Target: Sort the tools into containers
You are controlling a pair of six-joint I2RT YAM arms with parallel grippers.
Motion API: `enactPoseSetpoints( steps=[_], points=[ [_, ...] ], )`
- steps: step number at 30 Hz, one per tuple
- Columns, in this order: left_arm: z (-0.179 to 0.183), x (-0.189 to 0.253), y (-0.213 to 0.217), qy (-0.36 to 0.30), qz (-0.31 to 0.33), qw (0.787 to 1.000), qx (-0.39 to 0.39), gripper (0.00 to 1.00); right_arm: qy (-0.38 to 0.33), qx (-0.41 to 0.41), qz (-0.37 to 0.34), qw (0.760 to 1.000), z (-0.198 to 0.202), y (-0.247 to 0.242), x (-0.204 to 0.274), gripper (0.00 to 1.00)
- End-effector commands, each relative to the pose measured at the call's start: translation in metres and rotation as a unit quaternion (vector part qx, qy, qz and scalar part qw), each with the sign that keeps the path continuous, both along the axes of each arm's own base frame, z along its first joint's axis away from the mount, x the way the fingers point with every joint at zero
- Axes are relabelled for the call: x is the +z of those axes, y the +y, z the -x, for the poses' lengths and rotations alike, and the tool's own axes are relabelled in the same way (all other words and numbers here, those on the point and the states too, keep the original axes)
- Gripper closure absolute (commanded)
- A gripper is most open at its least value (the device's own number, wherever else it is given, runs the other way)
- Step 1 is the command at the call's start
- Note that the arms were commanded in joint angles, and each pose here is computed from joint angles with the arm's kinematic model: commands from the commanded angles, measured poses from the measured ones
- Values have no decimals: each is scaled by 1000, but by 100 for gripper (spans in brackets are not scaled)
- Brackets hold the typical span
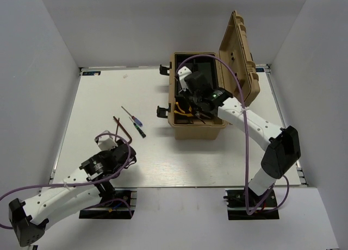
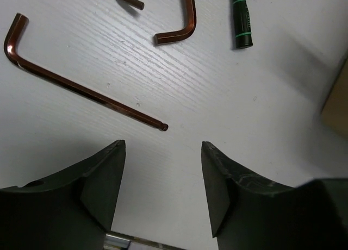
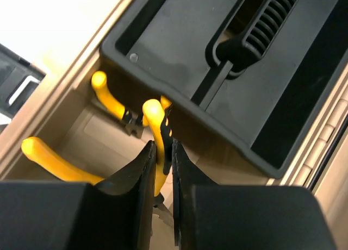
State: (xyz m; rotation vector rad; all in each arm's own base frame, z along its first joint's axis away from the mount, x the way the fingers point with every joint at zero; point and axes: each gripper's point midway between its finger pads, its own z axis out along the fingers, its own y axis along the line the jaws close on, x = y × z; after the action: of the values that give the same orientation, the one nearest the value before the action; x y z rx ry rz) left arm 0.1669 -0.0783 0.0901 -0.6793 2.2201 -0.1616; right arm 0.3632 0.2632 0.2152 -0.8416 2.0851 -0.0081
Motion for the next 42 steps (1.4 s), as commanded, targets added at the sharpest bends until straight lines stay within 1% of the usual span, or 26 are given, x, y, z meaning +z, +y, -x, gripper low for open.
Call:
enactPoseSetpoints(
  steps=[1,3,4,6,8,10,12,13,14,15,16,17,18,19,20,21,23,24,27,28,31,34,35,37,40,42],
  points=[
    [5,-2,0,3,45,998,36,30,-52,0,-71,996,0,4,47,83],
    [9,-5,4,7,49,998,48,29,-45,4,-72,996,3,4,45,75],
    [11,-10,7,12,48,997,56,27,-44,6,-72,996,4,4,45,69],
    [12,-10,5,16,57,996,60,27,-46,6,-76,996,5,3,51,65],
    [16,-20,4,36,53,996,64,27,-44,9,-81,996,7,4,53,59],
    [16,-23,2,45,58,994,78,27,-41,12,-85,995,10,4,55,58],
    [18,-30,4,56,47,994,86,26,-42,10,-88,995,11,1,58,55],
    [18,-30,4,56,50,993,89,26,-43,16,-92,995,14,3,62,55],
    [17,-31,2,55,57,992,96,26,-39,19,-100,994,17,4,64,57],
    [18,-33,3,57,56,992,100,26,-38,24,-103,994,20,4,66,63],
    [14,-33,2,51,57,992,101,26,-37,32,-115,992,23,6,72,71],
    [13,-34,4,48,51,992,107,28,-22,50,-120,991,30,10,70,80],
    [11,-33,1,46,55,992,107,34,-14,67,-131,989,37,15,73,100],
    [8,-33,1,40,54,992,108,38,-8,79,-137,987,41,18,75,100],
    [4,-34,-2,39,56,991,113,41,16,120,-146,982,55,27,72,100],
    [1,-34,-2,36,53,991,114,46,25,134,-152,979,60,31,72,100],
    [-4,-37,-6,34,55,991,120,47,43,153,-153,975,71,33,68,100],
    [-5,-42,-4,42,43,990,127,47,51,165,-161,972,75,37,68,100],
    [-10,-49,-4,52,37,988,139,46,56,170,-165,970,80,38,66,100],
    [-10,-55,-1,59,26,987,146,46,56,167,-165,970,80,36,66,100],
    [-14,-58,-3,67,42,983,163,41,57,168,-166,970,84,34,65,100],
    [-21,-63,3,69,37,981,180,41,63,170,-168,969,88,32,63,100],
    [-20,-67,7,77,24,980,182,41,63,175,-169,968,91,33,63,100],
    [-24,-70,4,82,29,979,182,41,63,175,-171,968,92,31,64,100],
    [-25,-80,10,107,25,975,194,41,64,177,-171,967,95,30,63,98],
    [-24,-86,10,124,22,973,191,44,62,176,-173,967,96,28,64,98]
  ],
)
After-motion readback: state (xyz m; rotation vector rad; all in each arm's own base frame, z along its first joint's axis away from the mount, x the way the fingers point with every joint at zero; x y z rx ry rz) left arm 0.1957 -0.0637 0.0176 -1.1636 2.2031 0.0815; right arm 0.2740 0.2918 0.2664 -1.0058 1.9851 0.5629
